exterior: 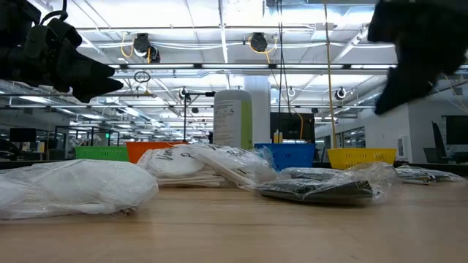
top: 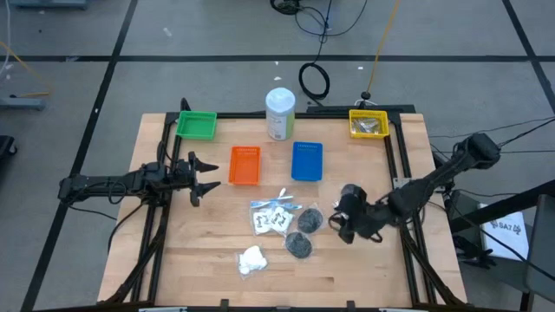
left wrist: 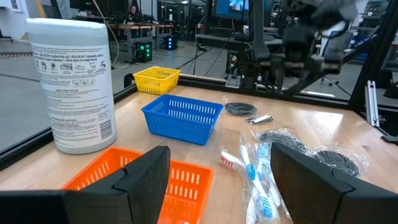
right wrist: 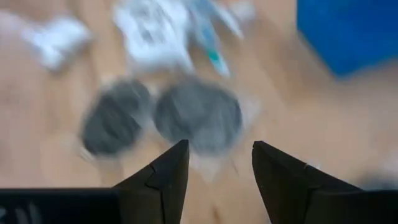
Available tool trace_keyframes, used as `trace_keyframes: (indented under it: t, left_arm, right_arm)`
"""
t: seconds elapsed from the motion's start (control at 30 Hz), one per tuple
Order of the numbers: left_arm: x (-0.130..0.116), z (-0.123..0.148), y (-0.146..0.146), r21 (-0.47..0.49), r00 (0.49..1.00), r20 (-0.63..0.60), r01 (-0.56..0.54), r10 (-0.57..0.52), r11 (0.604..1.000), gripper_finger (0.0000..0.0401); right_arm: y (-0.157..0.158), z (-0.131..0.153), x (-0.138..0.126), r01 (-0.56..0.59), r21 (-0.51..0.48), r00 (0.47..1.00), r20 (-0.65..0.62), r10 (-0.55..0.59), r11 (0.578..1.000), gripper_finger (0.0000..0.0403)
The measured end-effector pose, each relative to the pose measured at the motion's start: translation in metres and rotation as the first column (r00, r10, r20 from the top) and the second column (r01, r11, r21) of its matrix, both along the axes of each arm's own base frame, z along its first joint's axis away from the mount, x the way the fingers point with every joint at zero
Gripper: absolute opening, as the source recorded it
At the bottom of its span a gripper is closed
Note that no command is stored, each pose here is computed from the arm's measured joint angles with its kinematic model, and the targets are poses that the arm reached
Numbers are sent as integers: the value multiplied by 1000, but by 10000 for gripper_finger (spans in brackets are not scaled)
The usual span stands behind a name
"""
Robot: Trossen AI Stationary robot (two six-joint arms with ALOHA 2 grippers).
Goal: Pick & Place Travel size toiletries
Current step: Put the nail cutter into the yellow bin
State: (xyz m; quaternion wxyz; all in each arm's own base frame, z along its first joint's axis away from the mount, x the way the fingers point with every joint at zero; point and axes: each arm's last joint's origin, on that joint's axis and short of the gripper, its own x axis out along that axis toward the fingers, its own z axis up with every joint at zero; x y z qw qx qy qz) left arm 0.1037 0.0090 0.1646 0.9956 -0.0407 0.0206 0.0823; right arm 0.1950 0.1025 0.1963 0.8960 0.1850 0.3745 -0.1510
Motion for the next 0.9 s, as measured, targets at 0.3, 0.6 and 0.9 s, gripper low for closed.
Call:
trace_keyframes:
  t: [0.3,0.6,0.9]
  left_arm:
    - [0,0,0,0,1000,2,0,0,1000,273]
    - [0,0,0,0,1000,2,0,0,1000,274]
    - [0,0,0,0,1000,2,0,0,1000,274]
  right_arm:
    - [0,-41,0,118,-30,956,-268,-122,993,164]
    - [-7,-61,0,138,-37,910,-389,-141,990,164]
    - [-19,-74,-3,190,-41,882,-432,-189,981,163]
